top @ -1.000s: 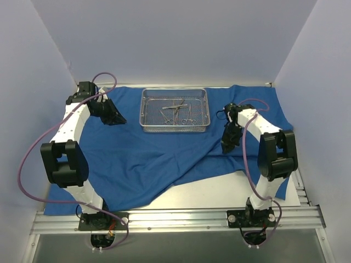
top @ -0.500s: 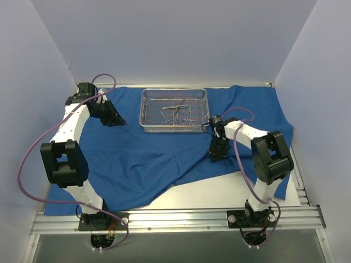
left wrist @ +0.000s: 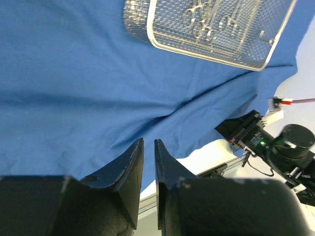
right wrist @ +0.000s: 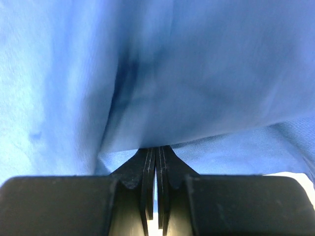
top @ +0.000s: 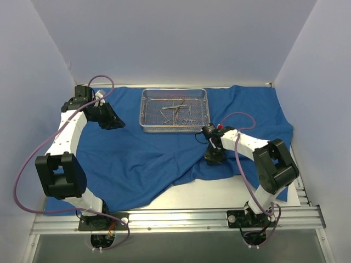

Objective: Open and lay out the surgical kit
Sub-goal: Smooth out the surgical kit at the center of the board.

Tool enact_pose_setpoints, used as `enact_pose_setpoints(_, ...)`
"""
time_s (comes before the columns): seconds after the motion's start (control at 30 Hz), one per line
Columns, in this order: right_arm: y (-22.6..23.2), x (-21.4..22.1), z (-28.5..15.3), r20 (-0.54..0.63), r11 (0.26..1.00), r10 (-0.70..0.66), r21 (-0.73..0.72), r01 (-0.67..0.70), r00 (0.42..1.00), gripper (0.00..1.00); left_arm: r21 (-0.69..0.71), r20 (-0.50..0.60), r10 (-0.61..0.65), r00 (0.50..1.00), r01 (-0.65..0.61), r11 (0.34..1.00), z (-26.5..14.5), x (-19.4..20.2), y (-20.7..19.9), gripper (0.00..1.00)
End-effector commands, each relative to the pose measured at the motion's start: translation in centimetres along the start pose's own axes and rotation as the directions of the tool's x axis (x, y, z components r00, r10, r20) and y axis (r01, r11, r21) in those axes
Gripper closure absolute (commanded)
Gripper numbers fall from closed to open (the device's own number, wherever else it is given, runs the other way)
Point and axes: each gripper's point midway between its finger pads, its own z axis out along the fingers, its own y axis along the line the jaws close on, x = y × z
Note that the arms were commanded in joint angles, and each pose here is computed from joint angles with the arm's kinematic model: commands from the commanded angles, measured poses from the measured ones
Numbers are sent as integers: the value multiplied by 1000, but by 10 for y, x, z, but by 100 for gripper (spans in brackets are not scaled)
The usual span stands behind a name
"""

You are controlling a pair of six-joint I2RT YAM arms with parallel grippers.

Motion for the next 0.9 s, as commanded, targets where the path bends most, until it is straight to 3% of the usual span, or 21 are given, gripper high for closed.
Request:
enact_pose_setpoints(0.0,-60,66,8,-193,968,6,248,43,981,100,50,81,55,995,-59,997,-25,-5,-17,76)
enact_pose_setpoints(0.17,-78,114,-4,-275,948,-18,300,104,961,100,46,95,76,993,-81,996,-36,-1,-19,76)
enact_pose_setpoints(0.43,-130,155,-39,-296,933,84,358,29,952,100,71,86,84,993,-90,993,-42,17,-19,76)
enact_pose_setpoints(0.6,-131,135,-61,-181,955,157,277,-103,971,100,74,82,93,992,-99,992,-49,24,-20,76)
enact_pose_setpoints(0.73,-87,94,-75,-80,986,116,132,-105,990,93,74,91,97,991,-104,992,-51,23,-22,76)
enact_pose_setpoints(0.8,-84,74,-78,-47,986,58,158,-50,997,92,72,84,92,992,-98,993,-50,22,-21,76)
enact_pose_setpoints(0.87,-90,46,-70,-39,972,83,226,-72,996,92,74,84,89,992,-95,993,-49,22,-21,76)
